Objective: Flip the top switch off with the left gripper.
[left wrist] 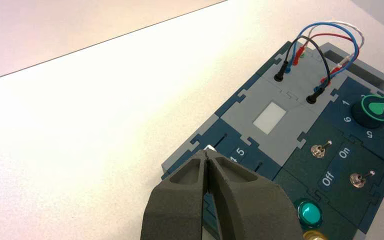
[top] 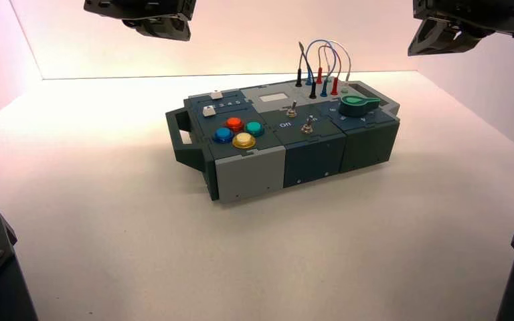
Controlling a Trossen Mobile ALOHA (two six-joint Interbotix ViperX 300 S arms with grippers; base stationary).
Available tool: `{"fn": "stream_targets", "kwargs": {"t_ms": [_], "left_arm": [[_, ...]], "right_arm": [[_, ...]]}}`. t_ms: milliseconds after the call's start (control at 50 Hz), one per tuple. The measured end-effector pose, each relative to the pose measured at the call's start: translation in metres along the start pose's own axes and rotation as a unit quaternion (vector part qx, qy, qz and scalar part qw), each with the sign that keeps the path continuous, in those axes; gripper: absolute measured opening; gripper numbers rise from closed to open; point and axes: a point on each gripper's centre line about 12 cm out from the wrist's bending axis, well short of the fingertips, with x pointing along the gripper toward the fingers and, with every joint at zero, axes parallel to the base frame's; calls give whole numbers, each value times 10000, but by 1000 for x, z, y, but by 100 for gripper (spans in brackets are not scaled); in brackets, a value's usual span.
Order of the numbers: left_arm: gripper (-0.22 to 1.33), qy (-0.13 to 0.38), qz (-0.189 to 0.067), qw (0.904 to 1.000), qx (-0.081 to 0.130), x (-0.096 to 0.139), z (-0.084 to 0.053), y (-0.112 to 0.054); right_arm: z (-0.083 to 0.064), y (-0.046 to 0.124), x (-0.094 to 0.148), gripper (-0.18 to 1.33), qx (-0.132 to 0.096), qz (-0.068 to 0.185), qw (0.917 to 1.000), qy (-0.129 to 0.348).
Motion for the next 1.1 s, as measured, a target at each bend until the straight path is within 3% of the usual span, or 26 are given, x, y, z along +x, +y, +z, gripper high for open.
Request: {"fn": "stream_targets", "kwargs": {"t_ms": [640,980,1100], "left_arm": [[-16,38,1,10000,-53,3,0,0],[-16,104,-147,9998,30,3,5,-10],[-16,150,-315,9993,160,2,6,-23]], "right_arm": [[-2,0,2,-14,-1,-4,10000,54],[5,-2,31,-14,-89,-97,9990,417],[8,-3,42,-14,-92,-160,9986,489]]}}
